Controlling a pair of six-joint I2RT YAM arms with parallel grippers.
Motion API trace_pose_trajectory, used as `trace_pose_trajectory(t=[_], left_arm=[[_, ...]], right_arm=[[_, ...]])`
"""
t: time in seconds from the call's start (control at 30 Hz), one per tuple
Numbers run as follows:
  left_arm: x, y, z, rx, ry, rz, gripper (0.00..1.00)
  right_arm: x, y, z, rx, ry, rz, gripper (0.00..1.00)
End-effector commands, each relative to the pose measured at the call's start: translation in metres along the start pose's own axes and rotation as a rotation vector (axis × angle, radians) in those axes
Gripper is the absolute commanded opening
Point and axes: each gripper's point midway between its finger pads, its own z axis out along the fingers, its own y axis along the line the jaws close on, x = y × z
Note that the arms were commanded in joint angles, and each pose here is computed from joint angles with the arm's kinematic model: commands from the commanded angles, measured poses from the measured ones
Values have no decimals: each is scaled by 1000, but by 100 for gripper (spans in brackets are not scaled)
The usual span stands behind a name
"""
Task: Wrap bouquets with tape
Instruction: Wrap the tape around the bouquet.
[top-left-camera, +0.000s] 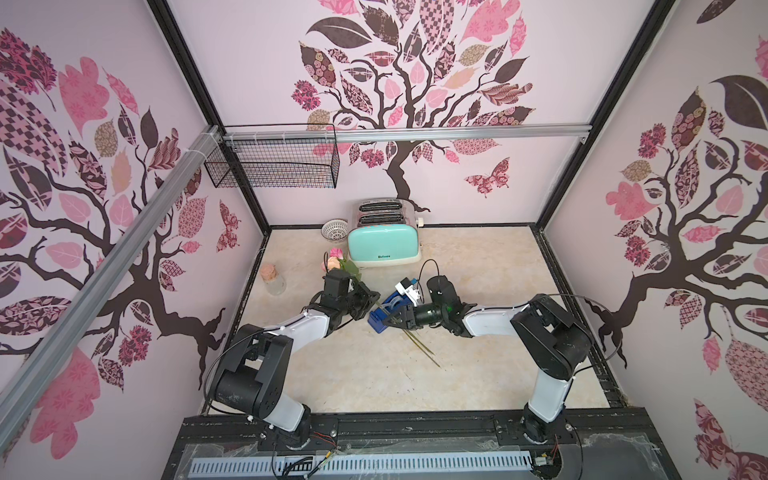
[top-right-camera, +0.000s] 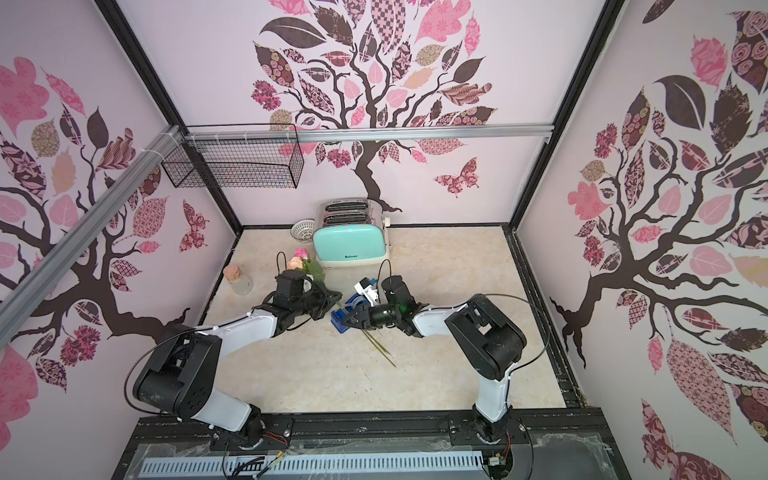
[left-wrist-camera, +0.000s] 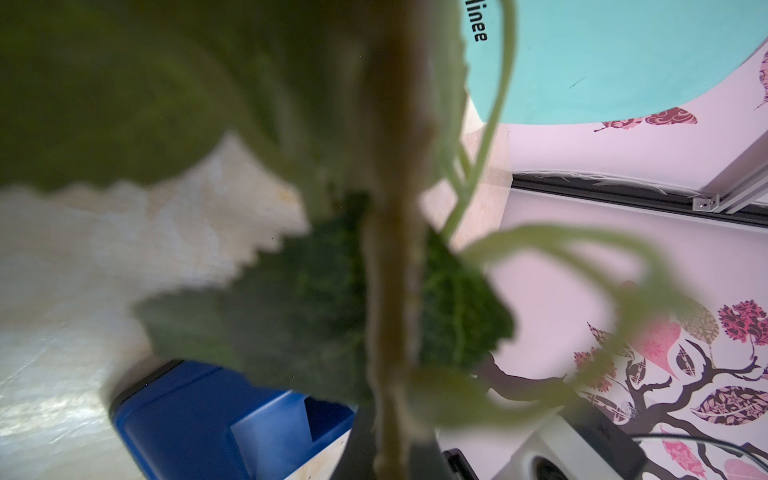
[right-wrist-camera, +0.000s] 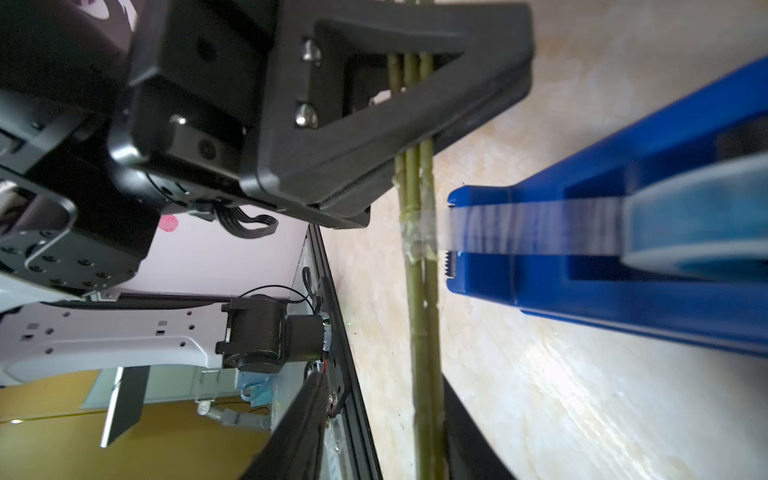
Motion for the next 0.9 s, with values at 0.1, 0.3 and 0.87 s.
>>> trace_pose_trajectory(t=[0.1, 0.3, 0.87], left_arm=[[-2, -6, -3, 34, -11, 26, 0], [-2, -5, -2, 21, -7, 18, 0], [1, -1, -1, -40, 28, -64, 26]], right_arm=[[-5, -2, 1, -25, -3, -13, 11], [-4, -18, -6, 176, -3, -154, 0], [-11, -19, -12, 858, -35, -818, 0]])
